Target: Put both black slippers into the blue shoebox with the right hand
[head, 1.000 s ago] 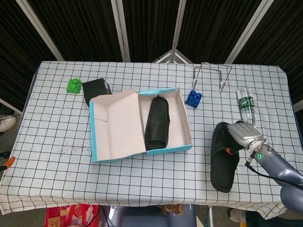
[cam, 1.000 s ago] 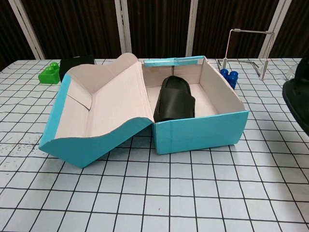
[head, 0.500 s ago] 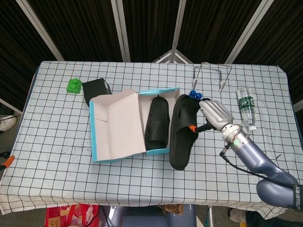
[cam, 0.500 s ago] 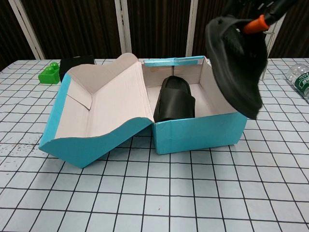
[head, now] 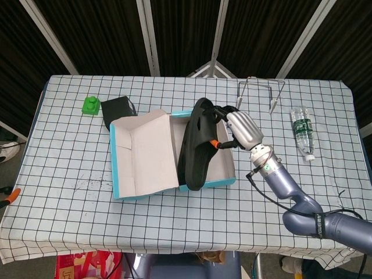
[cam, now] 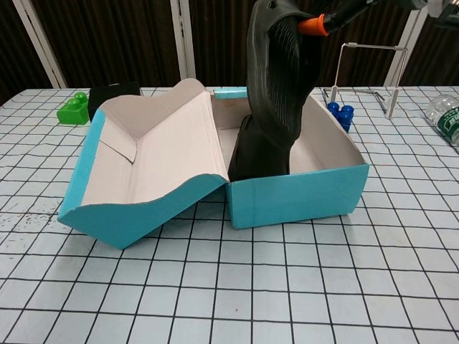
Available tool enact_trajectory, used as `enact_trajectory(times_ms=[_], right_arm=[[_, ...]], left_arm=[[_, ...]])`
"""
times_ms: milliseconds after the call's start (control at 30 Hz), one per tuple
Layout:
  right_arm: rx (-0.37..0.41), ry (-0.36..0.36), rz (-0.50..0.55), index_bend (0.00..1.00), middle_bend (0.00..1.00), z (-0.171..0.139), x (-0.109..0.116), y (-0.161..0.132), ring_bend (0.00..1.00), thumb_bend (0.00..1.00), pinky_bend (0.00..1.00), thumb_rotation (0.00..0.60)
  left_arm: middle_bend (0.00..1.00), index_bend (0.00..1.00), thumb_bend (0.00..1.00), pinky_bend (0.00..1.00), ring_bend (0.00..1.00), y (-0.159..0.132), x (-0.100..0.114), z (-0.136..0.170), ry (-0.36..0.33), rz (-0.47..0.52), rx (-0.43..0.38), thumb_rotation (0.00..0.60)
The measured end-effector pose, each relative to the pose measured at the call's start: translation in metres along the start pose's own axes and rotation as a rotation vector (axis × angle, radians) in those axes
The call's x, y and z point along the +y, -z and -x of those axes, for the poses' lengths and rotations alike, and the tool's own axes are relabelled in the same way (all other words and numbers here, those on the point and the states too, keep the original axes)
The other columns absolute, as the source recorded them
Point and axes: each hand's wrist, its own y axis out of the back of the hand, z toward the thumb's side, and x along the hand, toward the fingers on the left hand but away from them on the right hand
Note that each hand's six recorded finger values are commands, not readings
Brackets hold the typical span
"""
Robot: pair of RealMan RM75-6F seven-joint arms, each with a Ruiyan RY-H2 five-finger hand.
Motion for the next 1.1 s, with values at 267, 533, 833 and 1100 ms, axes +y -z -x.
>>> enact_trajectory(times_ms=[267, 533, 833, 1100], right_arm=[[-0.005, 0.008, -0.019, 0.45, 0.38, 0.017, -0.013, 0.019, 0.40, 0.36, 0.20, 0.600], [0.012, 0.023, -0.033, 0.46, 0.38, 0.028, -0.026, 0.034, 0.40, 0.36, 0.20, 0.600], [0.070, 0.092, 0.003, 0.47, 0.38, 0.036, -0.038, 0.039, 0.40, 0.36, 0.20, 0.600], [0.078, 0.139, -0.002, 0.48, 0.38, 0.040, -0.042, 0.052, 0.40, 0.36, 0.20, 0.600]], left_arm=[[0.04, 0.20, 0.08, 0.05, 0.00, -0.006, -0.008, -0.005, -0.047, 0.019, -0.040, 0.600], [0.04, 0.20, 0.08, 0.05, 0.00, -0.008, -0.009, -0.004, -0.054, 0.004, -0.041, 0.600], [0.04, 0.21, 0.08, 0.05, 0.00, -0.006, -0.010, -0.004, -0.046, -0.013, -0.026, 0.600], [0.04, 0.21, 0.08, 0.05, 0.00, -0.006, -0.012, -0.004, -0.038, -0.024, -0.017, 0.600]])
